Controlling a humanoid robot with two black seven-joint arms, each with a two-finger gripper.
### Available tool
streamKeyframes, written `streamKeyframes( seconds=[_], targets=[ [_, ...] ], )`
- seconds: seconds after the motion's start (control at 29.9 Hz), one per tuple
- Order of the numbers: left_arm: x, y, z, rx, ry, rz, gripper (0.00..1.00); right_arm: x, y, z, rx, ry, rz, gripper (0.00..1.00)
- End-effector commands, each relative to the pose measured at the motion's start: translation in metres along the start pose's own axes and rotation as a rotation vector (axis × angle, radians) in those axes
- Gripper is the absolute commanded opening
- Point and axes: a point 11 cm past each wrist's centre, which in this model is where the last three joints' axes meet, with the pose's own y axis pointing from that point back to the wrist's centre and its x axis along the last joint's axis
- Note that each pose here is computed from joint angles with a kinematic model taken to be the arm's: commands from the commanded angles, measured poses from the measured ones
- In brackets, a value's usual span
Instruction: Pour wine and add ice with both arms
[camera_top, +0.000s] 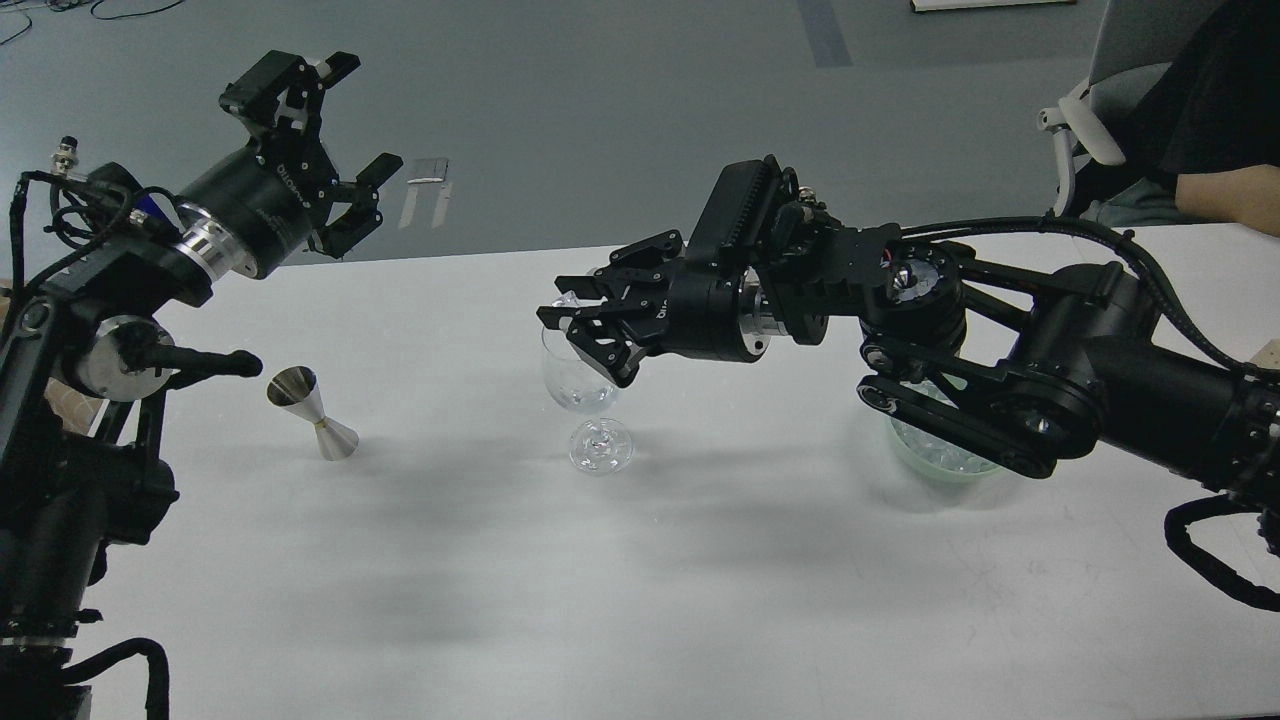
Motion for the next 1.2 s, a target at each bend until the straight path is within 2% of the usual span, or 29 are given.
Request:
streamKeyframes(
  seconds=[0.0,0.1,0.17,0.5,0.57,0.8,0.87,0.9,0.94,1.0,1.17],
  targets=[
    [0.0,0.0,-0.001,0.001,0.001,0.0,0.98,0.001,-0.001,-0.001,0.002,0.0,0.001,0.14],
    [0.0,0.0,0.0,0.0,0.0,0.0,0.98,0.001,-0.001,-0.001,0.002,-0.001,0.002,0.18],
    [0.0,0.0,0.0,0.001,-0.001,0.001,0.98,0.001,-0.001,-0.001,0.001,-0.002,0.003,0.25],
    [0.0,0.0,0.001,-0.001,-0.002,0.0,0.98,0.004,-0.001,-0.001,0.002,-0.005,0.012,0.46],
    [0.0,0.0,0.001,-0.001,-0.002,0.0,0.98,0.004,-0.001,-0.001,0.002,-0.006,0.013,0.54],
    [0.0,-0.001,0.002,-0.003,-0.003,-0.001,0.98,0.007,0.0,0.0,0.001,-0.007,0.022,0.59],
    [0.0,-0.001,0.003,-0.005,-0.004,-0.001,0.98,0.009,0.0,0.001,-0.002,-0.012,0.028,0.66],
    [0.0,-0.001,0.003,-0.004,-0.005,0.0,0.98,0.013,0.001,0.003,-0.006,-0.017,0.04,0.72],
    [0.0,-0.001,0.003,-0.005,-0.004,-0.001,0.98,0.019,0.003,0.006,-0.014,-0.024,0.062,0.85],
    [0.001,-0.001,0.004,-0.006,-0.006,0.0,0.98,0.034,0.009,0.015,-0.038,-0.046,0.117,0.97],
    [0.002,0.0,0.003,-0.003,-0.002,0.002,0.98,0.068,0.027,0.052,-0.115,-0.167,0.243,1.0]
  ],
)
